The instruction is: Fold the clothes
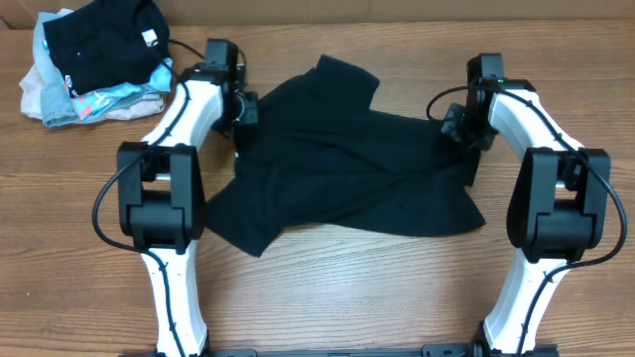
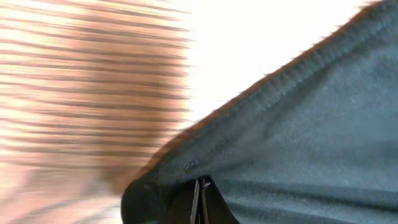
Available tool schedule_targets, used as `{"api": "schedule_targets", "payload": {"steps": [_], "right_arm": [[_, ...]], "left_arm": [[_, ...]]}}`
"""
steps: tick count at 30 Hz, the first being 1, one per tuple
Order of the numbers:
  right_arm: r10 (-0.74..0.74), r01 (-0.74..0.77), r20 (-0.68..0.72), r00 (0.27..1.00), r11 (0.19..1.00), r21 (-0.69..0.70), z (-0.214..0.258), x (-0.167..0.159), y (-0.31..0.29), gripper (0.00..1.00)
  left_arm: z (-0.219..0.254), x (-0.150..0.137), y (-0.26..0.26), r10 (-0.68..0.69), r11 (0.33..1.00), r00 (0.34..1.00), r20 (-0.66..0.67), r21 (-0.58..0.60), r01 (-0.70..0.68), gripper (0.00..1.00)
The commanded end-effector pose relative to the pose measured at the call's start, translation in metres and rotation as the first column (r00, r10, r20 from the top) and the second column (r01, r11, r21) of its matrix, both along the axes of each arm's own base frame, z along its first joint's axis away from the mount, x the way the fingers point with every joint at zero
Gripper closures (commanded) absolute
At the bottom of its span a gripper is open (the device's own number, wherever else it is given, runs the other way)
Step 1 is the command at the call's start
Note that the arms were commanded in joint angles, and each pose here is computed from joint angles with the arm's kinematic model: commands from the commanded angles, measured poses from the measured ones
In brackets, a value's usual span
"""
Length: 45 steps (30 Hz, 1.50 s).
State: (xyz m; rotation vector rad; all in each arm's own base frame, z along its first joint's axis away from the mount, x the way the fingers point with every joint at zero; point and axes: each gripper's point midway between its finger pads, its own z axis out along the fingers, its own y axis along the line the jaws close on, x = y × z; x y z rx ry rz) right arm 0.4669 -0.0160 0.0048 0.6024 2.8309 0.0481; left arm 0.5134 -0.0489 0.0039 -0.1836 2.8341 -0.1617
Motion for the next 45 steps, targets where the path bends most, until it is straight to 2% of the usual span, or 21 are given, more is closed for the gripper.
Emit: {"api": "schedule_targets", "payload": {"steps": [1, 5, 10, 13, 15, 17, 19, 20, 21, 27, 29, 37, 45], "right_arm": [[0.020, -0.020, -0.006, 1.000, 0.999, -0.035, -0.018, 0.004, -0.010, 0.61], [0.050, -0.046, 0.081, 0.996, 0.998, -0.050, -0.002, 0.028, -0.011, 0.61], [0.069, -0.057, 0.172, 0.983, 0.996, -0.072, 0.026, 0.056, -0.013, 0.59], [0.063, -0.043, 0.212, 0.975, 0.994, -0.098, 0.054, 0.071, -0.018, 0.49], [0.062, -0.041, 0.223, 0.973, 0.994, -0.099, 0.076, 0.076, -0.018, 0.42], [0.057, -0.039, 0.218, 0.974, 0.995, -0.087, 0.103, 0.076, -0.017, 0.26], [0.068, -0.061, 0.196, 0.978, 0.997, -0.044, 0.115, 0.070, -0.009, 0.26], [0.075, -0.074, 0.171, 0.982, 0.997, -0.016, 0.118, 0.064, -0.004, 0.28], [0.081, -0.083, 0.130, 0.988, 0.997, 0.010, 0.115, 0.054, 0.001, 0.34], [0.086, -0.074, -0.122, 0.989, 0.992, 0.099, 0.072, -0.003, 0.014, 0.77], [0.064, -0.047, -0.165, 0.984, 0.993, 0.108, 0.054, -0.014, 0.015, 0.83], [0.087, -0.048, -0.187, 0.979, 0.978, 0.205, 0.006, -0.030, 0.032, 0.87], [0.053, -0.016, -0.216, 0.975, 0.985, 0.170, -0.014, -0.042, 0.026, 0.87]], "left_arm": [[-0.027, -0.009, 0.068, 0.176, 0.976, 0.983, -0.052, 0.142, -0.167, 0.96], [-0.018, -0.003, 0.087, 0.213, 0.966, 0.977, -0.025, 0.152, -0.207, 0.96], [0.007, 0.009, 0.106, 0.260, 0.940, 0.965, 0.027, 0.224, -0.259, 0.96], [0.040, 0.018, 0.119, 0.309, 0.907, 0.948, 0.076, 0.277, -0.317, 0.96], [0.062, 0.025, 0.119, 0.310, 0.907, 0.946, 0.098, 0.269, -0.325, 0.96], [0.088, 0.030, 0.114, 0.304, 0.917, 0.946, 0.110, 0.236, -0.322, 0.96], [0.100, 0.031, 0.106, 0.292, 0.931, 0.950, 0.107, 0.195, -0.308, 0.96], [0.103, 0.031, 0.102, 0.285, 0.939, 0.953, 0.101, 0.173, -0.299, 0.96], [0.104, 0.031, 0.097, 0.274, 0.946, 0.957, 0.092, 0.154, -0.285, 0.96], [0.088, 0.016, 0.078, 0.238, 0.968, 0.971, 0.001, 0.086, -0.238, 0.96], [0.082, 0.013, 0.072, 0.228, 0.971, 0.973, -0.021, 0.076, -0.226, 0.96], [0.049, -0.007, 0.044, 0.176, 0.984, 0.978, -0.114, 0.058, -0.170, 0.96], [0.003, -0.020, 0.034, 0.156, 0.987, 0.977, -0.148, 0.063, -0.148, 0.96]]}}
